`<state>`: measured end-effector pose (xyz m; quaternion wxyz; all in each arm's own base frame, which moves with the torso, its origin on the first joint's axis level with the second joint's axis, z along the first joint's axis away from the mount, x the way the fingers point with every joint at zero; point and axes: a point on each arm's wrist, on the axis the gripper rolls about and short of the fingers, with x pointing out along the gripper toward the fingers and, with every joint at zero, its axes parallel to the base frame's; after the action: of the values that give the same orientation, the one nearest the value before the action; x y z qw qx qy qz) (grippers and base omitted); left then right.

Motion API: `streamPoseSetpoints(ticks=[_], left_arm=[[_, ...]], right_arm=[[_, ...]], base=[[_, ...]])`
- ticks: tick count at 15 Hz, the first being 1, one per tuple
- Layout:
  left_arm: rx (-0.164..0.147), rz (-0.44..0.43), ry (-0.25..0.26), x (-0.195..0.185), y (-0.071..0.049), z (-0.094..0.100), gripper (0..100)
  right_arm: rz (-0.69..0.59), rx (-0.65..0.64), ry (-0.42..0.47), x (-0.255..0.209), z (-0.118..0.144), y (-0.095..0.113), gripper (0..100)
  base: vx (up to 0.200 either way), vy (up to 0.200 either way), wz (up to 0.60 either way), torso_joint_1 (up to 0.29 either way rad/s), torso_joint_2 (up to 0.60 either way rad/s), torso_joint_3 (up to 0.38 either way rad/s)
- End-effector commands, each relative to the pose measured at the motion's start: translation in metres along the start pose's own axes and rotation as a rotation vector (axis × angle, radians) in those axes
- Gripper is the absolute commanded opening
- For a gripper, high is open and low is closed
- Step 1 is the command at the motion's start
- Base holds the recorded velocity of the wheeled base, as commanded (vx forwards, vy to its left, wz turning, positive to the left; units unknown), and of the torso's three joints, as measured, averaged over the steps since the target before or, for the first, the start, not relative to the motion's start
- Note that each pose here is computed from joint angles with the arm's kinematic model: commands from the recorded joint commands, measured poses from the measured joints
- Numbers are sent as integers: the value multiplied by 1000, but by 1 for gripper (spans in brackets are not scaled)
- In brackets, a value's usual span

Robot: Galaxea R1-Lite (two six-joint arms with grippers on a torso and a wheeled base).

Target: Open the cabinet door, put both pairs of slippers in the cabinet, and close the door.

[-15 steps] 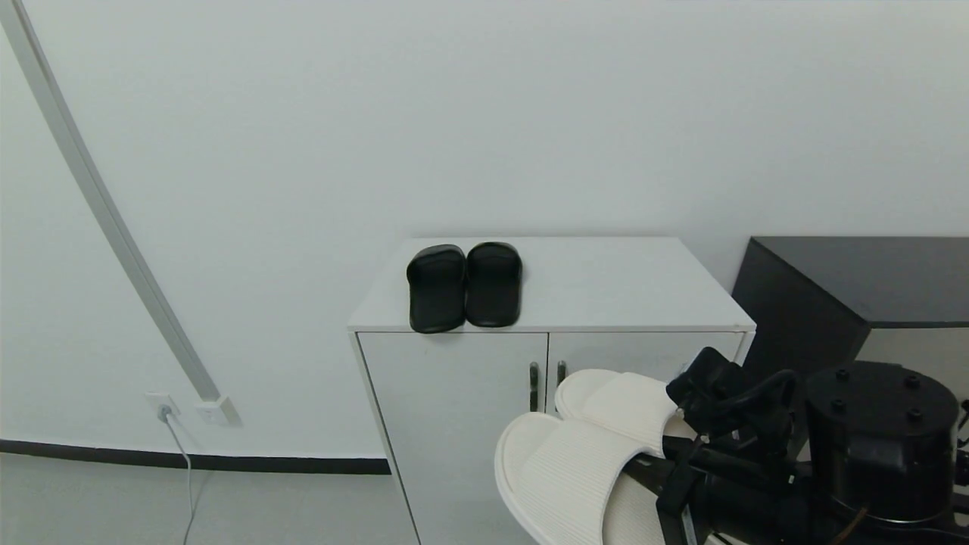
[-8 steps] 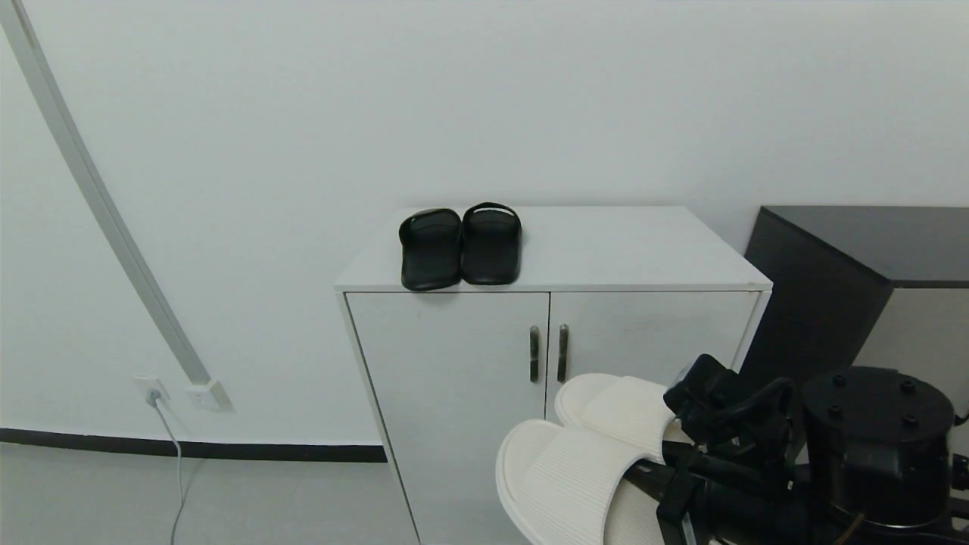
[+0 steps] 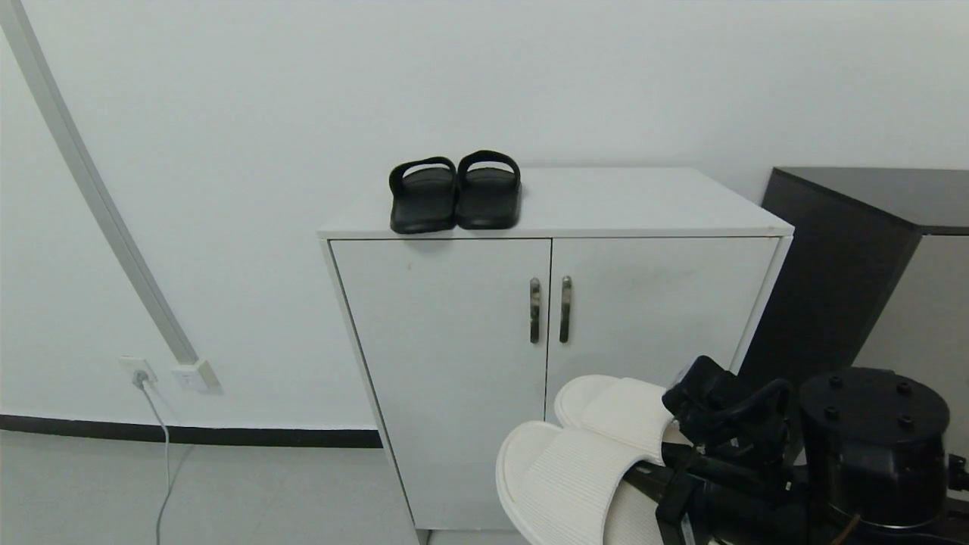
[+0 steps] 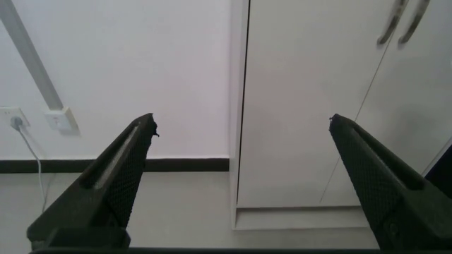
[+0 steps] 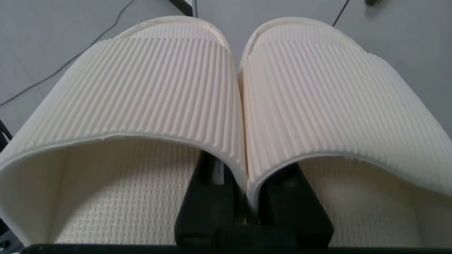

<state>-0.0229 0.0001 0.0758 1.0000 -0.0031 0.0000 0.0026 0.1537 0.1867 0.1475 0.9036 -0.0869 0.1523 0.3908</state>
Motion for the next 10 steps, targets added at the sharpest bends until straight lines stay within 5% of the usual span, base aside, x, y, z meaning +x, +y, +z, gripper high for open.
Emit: streamPoseSetpoints(ticks=[1, 10], left_arm=[[0, 1, 0, 0, 0, 0, 100], [0, -1, 0, 0, 0, 0, 100]], right_arm=[[0, -1, 2, 0, 0, 0, 0], [1, -3, 12, 2, -3, 0, 0]], base=[[0, 0, 0, -129, 486, 339], [0, 0, 0, -67, 411, 333]])
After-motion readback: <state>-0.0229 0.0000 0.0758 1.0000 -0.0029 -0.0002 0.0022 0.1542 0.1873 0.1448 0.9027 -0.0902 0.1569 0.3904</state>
